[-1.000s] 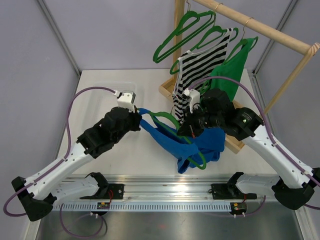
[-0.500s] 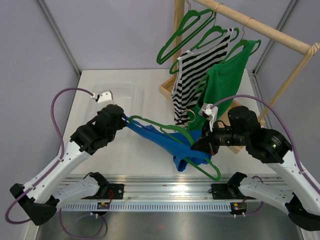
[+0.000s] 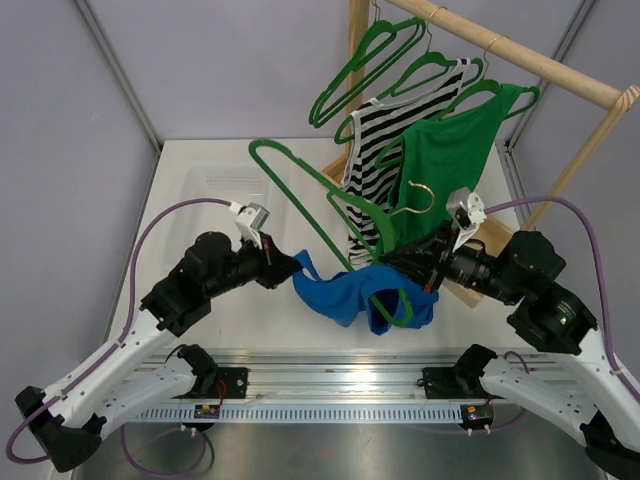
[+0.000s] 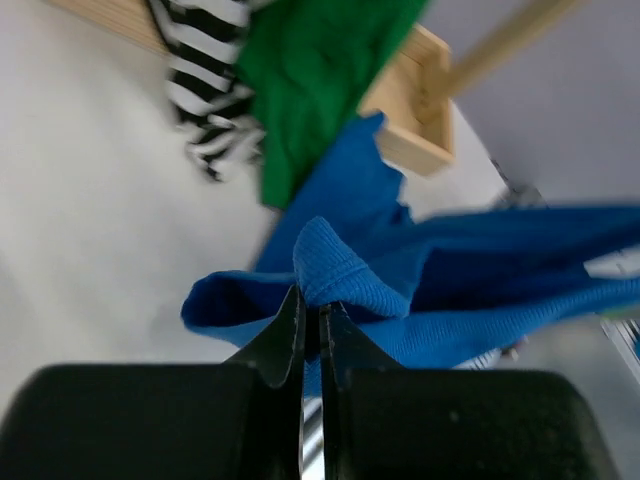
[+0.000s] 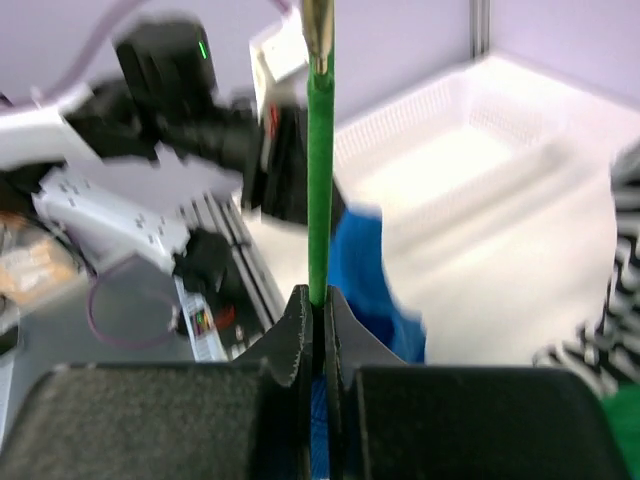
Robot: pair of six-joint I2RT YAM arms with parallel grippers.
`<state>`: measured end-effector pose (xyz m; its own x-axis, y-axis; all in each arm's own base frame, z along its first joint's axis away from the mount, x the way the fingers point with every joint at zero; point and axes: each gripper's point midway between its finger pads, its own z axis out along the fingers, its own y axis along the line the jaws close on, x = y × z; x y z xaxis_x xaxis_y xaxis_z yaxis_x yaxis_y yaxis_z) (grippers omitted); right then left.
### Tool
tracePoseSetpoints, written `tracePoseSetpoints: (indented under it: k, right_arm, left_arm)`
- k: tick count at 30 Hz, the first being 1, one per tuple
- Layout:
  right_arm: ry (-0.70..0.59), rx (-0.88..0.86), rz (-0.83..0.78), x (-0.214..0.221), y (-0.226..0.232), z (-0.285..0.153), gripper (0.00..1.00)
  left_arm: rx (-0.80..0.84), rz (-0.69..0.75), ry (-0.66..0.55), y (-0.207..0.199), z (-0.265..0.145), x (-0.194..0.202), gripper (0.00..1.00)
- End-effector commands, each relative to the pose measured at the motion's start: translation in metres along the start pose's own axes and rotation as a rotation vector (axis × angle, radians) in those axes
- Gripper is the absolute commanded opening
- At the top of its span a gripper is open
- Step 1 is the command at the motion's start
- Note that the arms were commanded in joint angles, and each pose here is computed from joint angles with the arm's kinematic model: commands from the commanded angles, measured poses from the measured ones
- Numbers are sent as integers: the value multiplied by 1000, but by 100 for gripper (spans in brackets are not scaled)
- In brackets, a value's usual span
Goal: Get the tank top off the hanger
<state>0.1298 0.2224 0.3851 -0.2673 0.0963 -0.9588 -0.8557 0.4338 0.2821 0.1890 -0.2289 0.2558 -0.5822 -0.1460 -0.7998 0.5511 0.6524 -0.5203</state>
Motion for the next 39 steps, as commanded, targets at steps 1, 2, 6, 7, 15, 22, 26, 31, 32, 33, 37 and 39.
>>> tracePoseSetpoints:
  k: [1, 2, 6, 7, 15, 22, 26, 31, 32, 33, 37, 39]
  right_arm:
    - [-343, -126, -74, -98, 32, 5, 0]
    - [-363, -132, -86, -106, 31, 14, 0]
    - [-484, -78, -124, -136, 23, 15, 0]
    - [-515, -45, -125, -143, 19, 12, 0]
    - [-817, 83, -168, -192, 13, -45, 0]
    - [-401, 191, -71, -176, 10, -40, 0]
    - [-133, 484, 68, -130, -27, -78, 0]
    - [-42, 656, 186, -96, -34, -138, 0]
    - [-54, 678, 199, -96, -34, -148, 0]
    - [-66, 685, 216, -97, -32, -156, 0]
    - [-2, 804, 242, -79, -40, -186, 0]
    - [20, 861, 236, -75, -48, -190, 0]
  left_arm:
    - [303, 73, 72, -52, -6, 17, 0]
    - [328, 72, 108, -55, -8, 27, 0]
    - [238, 46, 210, -38, -6, 62, 0]
    - [104, 20, 242, -15, -4, 72, 0]
    - [-310, 63, 330, 42, -15, 101, 0]
    - [-433, 72, 169, 49, -49, 51, 0]
    - [-462, 127, 121, 51, -74, 28, 21]
    - [-366, 215, 58, 39, -85, 12, 79]
    - [-356, 219, 48, 38, -86, 11, 83]
    - [-349, 221, 37, 38, -86, 10, 86]
    - [-336, 223, 8, 39, -82, 11, 99]
    - [-346, 222, 10, 41, -82, 12, 99]
